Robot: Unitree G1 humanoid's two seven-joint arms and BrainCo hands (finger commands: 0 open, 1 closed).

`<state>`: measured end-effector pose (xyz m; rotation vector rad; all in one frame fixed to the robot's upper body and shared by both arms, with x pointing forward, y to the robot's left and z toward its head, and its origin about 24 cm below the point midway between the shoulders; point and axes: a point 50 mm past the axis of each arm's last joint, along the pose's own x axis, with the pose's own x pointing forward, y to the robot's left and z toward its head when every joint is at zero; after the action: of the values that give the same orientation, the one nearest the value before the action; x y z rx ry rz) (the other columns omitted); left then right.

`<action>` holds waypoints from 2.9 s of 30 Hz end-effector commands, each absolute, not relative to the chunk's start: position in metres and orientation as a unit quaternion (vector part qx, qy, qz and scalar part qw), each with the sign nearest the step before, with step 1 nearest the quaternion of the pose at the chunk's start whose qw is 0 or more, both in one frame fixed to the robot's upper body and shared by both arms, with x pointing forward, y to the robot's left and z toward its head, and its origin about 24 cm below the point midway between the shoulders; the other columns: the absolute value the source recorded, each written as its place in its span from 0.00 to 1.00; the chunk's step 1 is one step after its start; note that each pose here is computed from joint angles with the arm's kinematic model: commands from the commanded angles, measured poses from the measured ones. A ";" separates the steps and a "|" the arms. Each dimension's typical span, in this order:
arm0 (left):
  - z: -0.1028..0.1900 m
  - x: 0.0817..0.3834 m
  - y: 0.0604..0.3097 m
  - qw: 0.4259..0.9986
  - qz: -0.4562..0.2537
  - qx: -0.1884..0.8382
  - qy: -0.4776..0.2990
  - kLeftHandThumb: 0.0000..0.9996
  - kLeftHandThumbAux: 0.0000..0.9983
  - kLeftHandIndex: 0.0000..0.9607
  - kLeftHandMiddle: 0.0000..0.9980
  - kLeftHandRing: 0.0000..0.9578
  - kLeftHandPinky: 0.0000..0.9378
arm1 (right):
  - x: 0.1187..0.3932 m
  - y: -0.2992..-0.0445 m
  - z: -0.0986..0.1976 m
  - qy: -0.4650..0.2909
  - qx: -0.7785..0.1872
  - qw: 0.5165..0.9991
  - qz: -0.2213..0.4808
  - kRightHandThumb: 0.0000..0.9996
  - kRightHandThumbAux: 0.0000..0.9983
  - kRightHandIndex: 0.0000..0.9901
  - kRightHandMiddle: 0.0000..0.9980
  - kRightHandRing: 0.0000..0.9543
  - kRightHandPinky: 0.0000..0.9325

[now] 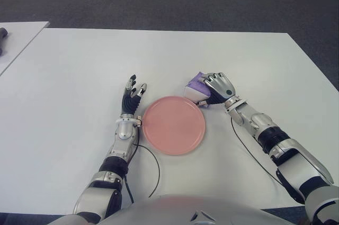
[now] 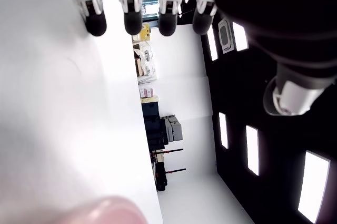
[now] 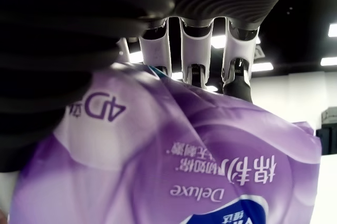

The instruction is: Put the tissue paper into the plate.

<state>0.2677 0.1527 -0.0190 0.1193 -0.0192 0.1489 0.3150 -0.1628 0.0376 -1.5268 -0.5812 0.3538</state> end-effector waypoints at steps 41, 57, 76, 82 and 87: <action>-0.031 0.261 0.155 0.995 0.076 0.058 0.026 0.00 0.45 0.00 0.00 0.00 0.00 | 0.311 -0.152 0.133 -0.383 -0.560 0.735 0.001 0.75 0.71 0.45 0.89 0.91 0.83; -0.031 0.260 0.154 0.996 0.073 0.056 0.019 0.00 0.44 0.00 0.00 0.00 0.00 | 0.286 -0.115 0.167 -0.464 -0.497 0.733 -0.014 0.75 0.71 0.44 0.89 0.92 0.92; -0.032 0.255 0.154 0.995 0.067 0.064 0.025 0.00 0.47 0.00 0.00 0.00 0.00 | 0.246 -0.077 0.155 -0.508 -0.425 0.731 0.164 0.75 0.71 0.44 0.87 0.91 0.91; -0.035 0.255 0.155 0.995 0.061 0.064 0.047 0.00 0.48 0.00 0.00 0.00 0.00 | 0.244 -0.072 0.149 -0.503 -0.410 0.729 0.218 0.75 0.71 0.44 0.86 0.90 0.89; -0.035 0.255 0.154 0.995 0.062 0.060 0.053 0.00 0.48 0.00 0.00 0.00 0.00 | 0.242 -0.067 0.141 -0.496 -0.418 0.722 0.241 0.74 0.71 0.44 0.85 0.89 0.90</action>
<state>0.2652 0.1542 -0.0197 0.1207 0.0156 0.1307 0.2434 -0.0693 0.1472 -0.9201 -1.1138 0.4949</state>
